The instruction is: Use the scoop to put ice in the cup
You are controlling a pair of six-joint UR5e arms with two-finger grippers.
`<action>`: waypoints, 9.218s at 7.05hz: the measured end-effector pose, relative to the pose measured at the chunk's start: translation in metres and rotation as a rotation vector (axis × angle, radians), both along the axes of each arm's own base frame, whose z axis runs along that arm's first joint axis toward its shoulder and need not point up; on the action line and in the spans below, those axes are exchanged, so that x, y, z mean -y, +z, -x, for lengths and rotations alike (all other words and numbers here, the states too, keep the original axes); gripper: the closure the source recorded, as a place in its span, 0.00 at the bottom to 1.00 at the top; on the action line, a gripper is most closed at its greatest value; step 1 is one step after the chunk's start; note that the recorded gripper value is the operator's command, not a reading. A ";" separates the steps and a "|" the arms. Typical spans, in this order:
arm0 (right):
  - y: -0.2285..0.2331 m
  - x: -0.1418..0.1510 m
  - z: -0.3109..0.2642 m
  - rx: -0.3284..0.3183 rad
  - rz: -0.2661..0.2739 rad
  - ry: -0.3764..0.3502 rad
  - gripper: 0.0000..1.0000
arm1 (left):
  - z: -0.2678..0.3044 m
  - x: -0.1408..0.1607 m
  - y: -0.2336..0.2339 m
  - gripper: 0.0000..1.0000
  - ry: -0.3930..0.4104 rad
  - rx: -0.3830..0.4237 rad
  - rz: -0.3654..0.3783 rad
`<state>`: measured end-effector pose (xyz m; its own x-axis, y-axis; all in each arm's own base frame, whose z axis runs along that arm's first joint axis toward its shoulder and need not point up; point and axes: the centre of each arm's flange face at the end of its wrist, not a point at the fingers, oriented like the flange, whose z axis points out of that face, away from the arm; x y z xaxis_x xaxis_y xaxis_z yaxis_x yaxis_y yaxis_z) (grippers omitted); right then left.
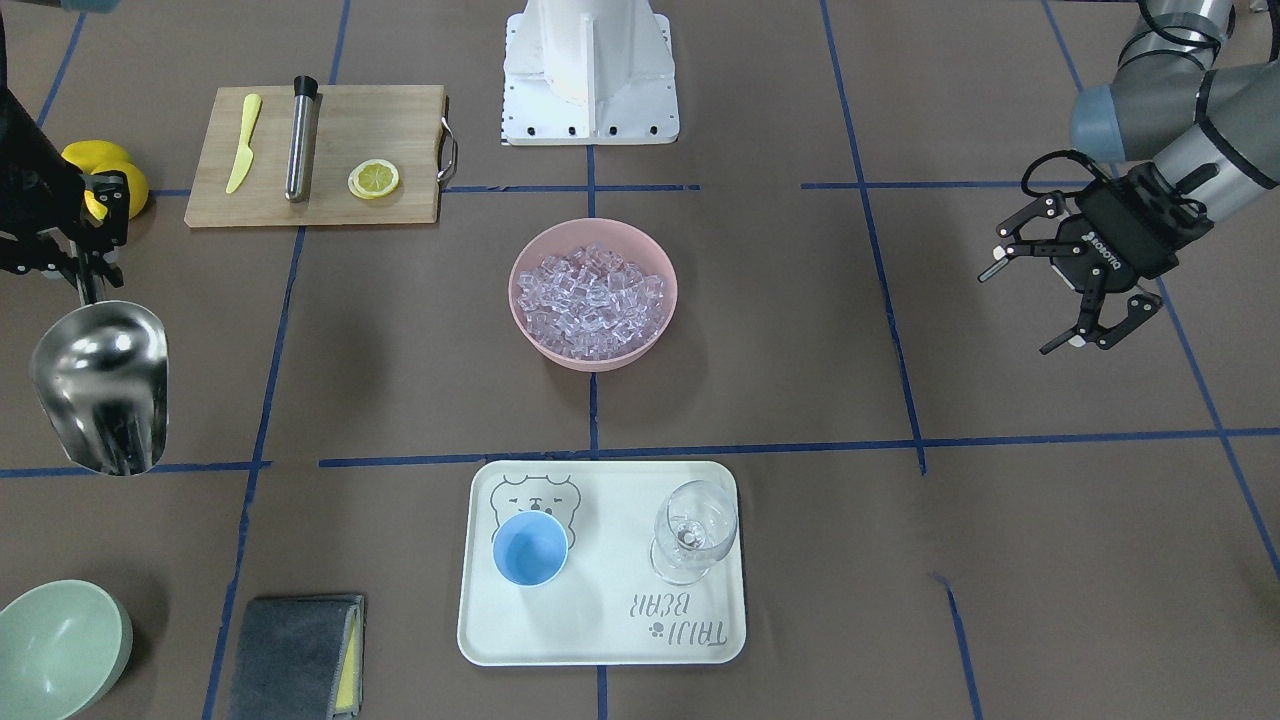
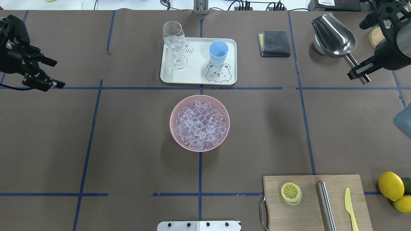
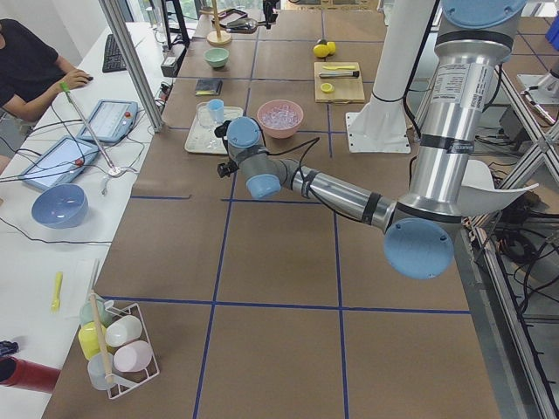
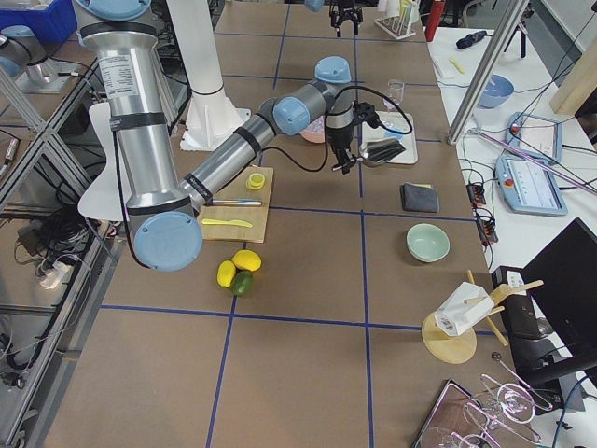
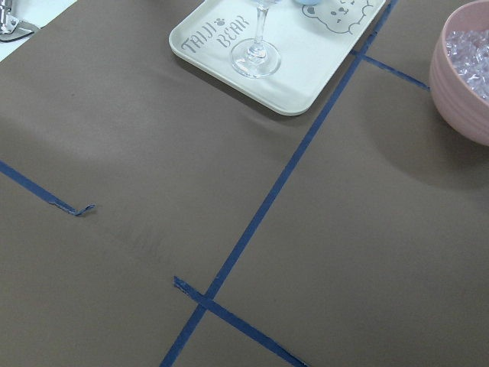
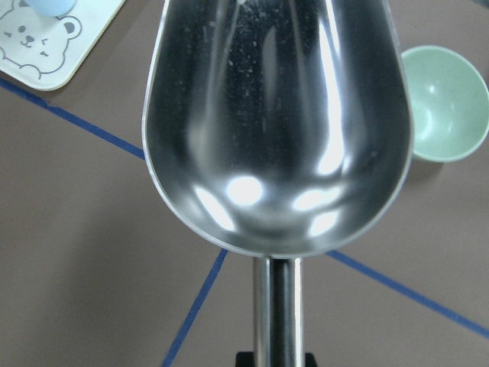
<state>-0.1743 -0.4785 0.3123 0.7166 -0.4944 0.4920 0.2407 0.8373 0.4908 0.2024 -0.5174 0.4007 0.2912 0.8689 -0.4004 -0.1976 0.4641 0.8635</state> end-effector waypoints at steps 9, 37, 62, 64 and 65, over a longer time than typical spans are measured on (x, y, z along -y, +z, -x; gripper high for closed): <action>-0.095 -0.082 0.143 -0.472 -0.119 -0.572 1.00 | -0.255 -0.087 -0.108 0.01 0.073 -0.122 -0.251; -0.139 -0.078 0.174 -0.678 -0.436 -0.760 1.00 | -0.312 -0.112 -0.097 0.00 0.164 -0.125 -0.237; -0.197 -0.074 0.322 -1.048 -0.432 -1.078 1.00 | -0.315 -0.113 -0.088 0.00 0.160 -0.184 -0.268; -0.198 -0.078 0.332 -1.055 -0.432 -1.083 1.00 | -0.315 -0.113 -0.087 0.00 0.161 -0.183 -0.267; -0.197 -0.080 0.336 -1.055 -0.431 -1.083 1.00 | -0.314 -0.113 -0.087 0.00 0.161 -0.182 -0.266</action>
